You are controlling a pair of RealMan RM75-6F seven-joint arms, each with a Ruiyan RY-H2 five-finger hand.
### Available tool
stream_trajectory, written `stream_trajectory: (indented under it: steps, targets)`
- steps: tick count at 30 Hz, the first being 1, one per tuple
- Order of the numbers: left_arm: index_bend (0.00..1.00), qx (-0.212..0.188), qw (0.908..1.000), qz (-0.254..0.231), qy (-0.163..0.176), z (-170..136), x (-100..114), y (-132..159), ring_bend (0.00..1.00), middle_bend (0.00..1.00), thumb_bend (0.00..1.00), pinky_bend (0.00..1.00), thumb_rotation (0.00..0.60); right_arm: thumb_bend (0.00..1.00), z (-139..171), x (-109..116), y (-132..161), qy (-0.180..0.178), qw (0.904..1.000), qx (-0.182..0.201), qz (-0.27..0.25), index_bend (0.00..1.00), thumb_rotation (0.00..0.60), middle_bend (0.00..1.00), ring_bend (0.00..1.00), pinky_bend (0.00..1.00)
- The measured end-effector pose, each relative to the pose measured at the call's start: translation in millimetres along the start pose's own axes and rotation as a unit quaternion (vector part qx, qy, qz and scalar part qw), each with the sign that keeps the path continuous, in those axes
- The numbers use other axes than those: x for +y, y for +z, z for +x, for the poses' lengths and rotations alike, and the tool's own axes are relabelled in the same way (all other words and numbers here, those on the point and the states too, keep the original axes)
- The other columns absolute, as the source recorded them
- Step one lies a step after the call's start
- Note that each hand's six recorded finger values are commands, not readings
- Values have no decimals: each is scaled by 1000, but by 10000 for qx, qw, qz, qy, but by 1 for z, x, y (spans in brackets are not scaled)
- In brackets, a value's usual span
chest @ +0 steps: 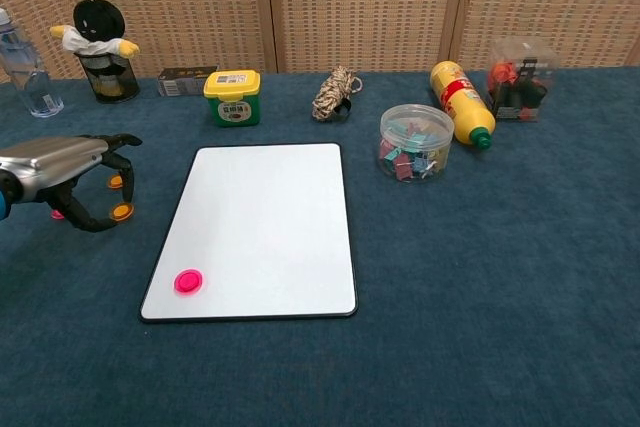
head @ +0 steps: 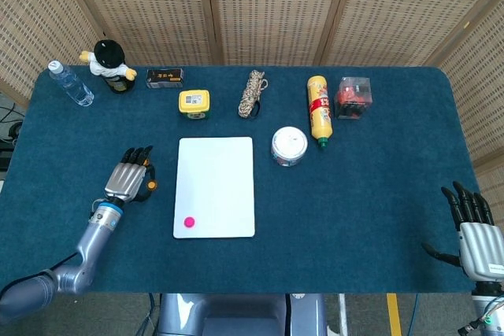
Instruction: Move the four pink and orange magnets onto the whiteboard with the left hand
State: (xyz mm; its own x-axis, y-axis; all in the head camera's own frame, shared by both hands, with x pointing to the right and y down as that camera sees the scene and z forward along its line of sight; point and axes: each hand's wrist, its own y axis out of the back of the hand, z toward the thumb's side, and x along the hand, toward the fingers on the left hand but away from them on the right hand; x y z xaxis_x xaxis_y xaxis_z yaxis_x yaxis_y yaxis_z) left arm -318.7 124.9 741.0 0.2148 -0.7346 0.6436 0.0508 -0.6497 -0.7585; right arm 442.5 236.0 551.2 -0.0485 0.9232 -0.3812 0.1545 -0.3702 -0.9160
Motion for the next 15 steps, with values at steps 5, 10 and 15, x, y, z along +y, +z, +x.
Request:
stream_trajectory:
  steps: [5, 10, 15]
  targets:
    - [552, -644, 9976, -220, 87, -15, 12, 43, 0, 0, 330, 0, 600, 0, 0, 0, 0, 2, 10000, 0, -3, 0, 600, 0, 0, 0]
    - [552, -1382, 9897, -361, 50, -35, 19, 96, 0, 0, 328, 0, 600, 0, 0, 0, 0, 1, 10000, -2, -18, 0, 600, 0, 0, 0]
    - [552, -1676, 9857, -197, -32, -39, 13, 128, 0, 0, 325, 0, 600, 0, 0, 0, -1, 5, 10000, -12, -37, 0, 600, 0, 0, 0]
